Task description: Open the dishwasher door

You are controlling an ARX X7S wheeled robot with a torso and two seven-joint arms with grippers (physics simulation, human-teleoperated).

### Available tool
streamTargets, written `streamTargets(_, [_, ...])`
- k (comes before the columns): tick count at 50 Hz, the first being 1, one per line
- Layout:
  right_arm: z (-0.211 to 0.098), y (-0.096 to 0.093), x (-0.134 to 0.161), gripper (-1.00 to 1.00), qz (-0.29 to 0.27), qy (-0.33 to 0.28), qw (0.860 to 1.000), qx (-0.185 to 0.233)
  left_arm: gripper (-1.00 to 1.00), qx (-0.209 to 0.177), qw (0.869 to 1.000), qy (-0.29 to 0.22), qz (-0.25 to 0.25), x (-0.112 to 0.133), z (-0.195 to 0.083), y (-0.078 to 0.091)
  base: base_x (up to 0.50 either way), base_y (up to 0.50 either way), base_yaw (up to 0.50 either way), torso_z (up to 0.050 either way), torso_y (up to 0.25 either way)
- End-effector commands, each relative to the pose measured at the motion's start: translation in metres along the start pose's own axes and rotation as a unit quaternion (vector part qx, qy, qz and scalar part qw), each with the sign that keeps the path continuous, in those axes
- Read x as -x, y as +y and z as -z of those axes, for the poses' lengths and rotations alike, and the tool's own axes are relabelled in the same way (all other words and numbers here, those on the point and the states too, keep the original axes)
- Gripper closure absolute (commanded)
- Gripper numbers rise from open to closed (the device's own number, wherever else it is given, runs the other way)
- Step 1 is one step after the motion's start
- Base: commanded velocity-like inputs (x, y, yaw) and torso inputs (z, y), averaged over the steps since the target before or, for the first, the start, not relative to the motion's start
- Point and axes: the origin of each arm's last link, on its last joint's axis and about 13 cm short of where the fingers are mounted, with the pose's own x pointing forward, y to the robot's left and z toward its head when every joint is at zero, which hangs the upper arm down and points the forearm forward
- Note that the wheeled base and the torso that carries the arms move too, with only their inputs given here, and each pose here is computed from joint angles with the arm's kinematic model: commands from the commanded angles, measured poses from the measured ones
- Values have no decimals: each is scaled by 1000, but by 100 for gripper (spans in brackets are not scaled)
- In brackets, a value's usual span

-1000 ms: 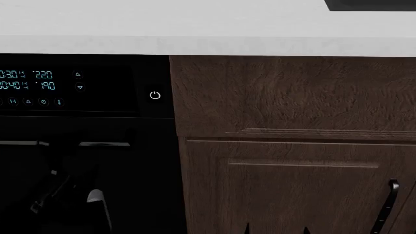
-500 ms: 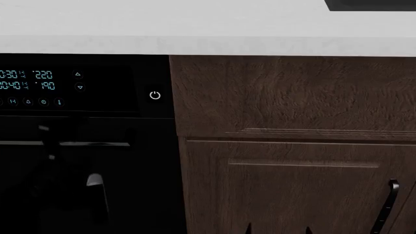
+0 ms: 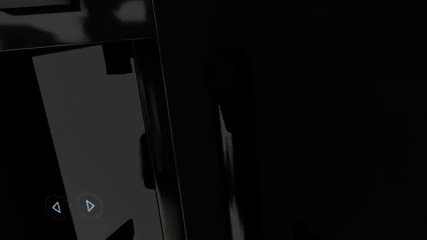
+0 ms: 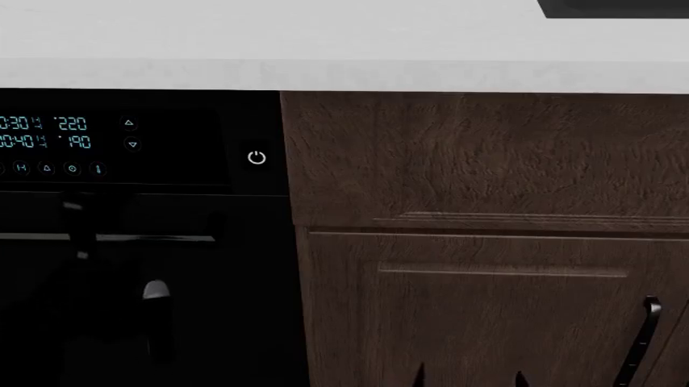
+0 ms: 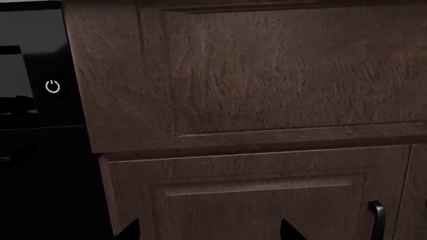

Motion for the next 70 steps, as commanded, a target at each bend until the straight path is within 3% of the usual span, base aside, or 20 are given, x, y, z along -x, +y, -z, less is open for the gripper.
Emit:
streamTargets(1, [-1,-2,1,-100,5,-2,1000,0,-100,-7,1000,15,15,0,-2,-2,0,0,0,0,0])
streamTargets(17, [0,-4,2,-100,9,-1,1000,0,-100,-14,1000,20,11,-1,-1,3,0,0,0,0,0])
streamTargets(18, [0,-4,2,-100,8,-1,1000,0,100,-13,1000,19,10,-1,-1,3,0,0,0,0,0])
streamTargets(40, [0,-4,4,-100,9,-1,1000,-1,100,-9,1000,4,10,-4,-4,7,0,0,0,0,1])
streamTargets(70, [1,-5,6,-100,10,-3,1000,-5,100,-4,992,-38,120,-2,-2,5,0,-1,-2,0,0])
